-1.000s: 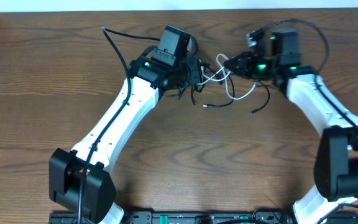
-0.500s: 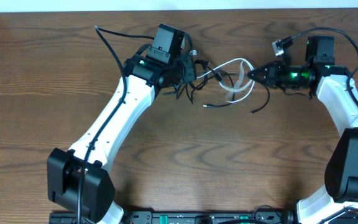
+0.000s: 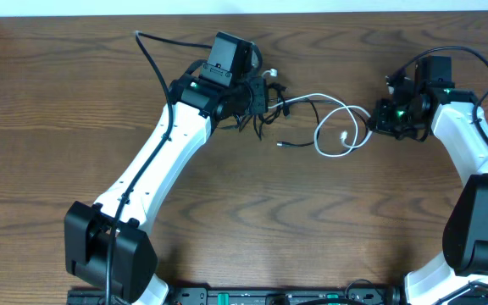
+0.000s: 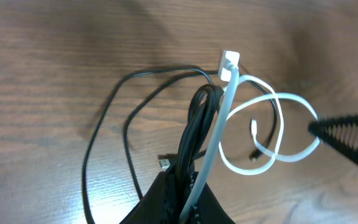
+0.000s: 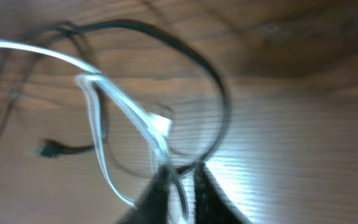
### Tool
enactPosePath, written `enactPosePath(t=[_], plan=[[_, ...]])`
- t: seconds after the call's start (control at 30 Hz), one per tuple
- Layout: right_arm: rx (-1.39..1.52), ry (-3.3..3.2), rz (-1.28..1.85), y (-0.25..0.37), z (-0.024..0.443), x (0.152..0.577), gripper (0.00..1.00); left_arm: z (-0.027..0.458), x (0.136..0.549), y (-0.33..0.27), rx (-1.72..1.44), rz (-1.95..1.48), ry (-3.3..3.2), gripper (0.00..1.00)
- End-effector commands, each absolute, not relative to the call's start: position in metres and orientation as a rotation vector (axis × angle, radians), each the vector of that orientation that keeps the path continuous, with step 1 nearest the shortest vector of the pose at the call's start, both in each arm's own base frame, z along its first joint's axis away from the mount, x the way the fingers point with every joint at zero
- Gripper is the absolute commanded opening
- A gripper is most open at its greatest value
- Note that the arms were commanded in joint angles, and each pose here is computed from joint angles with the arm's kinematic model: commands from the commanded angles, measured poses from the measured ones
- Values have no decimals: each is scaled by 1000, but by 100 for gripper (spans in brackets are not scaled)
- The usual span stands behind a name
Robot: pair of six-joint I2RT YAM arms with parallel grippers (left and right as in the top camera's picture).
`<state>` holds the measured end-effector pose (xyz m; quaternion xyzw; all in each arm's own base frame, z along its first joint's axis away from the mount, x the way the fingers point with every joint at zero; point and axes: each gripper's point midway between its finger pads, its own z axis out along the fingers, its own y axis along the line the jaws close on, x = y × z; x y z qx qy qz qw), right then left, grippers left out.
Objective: Untangle cables
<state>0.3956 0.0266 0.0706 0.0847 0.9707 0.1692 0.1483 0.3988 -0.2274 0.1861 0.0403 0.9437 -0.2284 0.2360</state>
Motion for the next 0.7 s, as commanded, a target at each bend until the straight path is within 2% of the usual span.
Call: enactPosePath(t=[0.0,0.07,0.13,0.23,0.3,0.37,0.4,0.5,0.67], plan=[[276,2779,337,10,74,399,38,231,402,-234,272,-666,2441,8],[195,2772,400,19,76,400,54,247,403,-234,276,-678,2391,7],[93,2745,500,32,82,401,60,262,402,-235,281,-692,2341,7],[-171,2625,718,63,106,402,58,282,399,-238,306,-731,2279,7],[-419,2447,871,89,139,400,58,290,396,-243,334,-765,2249,7],[-570,2293,939,103,169,396,60,294,395,-247,358,-793,2232,7],[-626,2189,951,109,194,395,65,297,394,-251,375,-820,2217,8],[-698,2028,963,117,236,391,68,306,392,-258,410,-878,2176,8],[-692,1964,971,120,257,391,68,314,394,-262,424,-899,2139,7]])
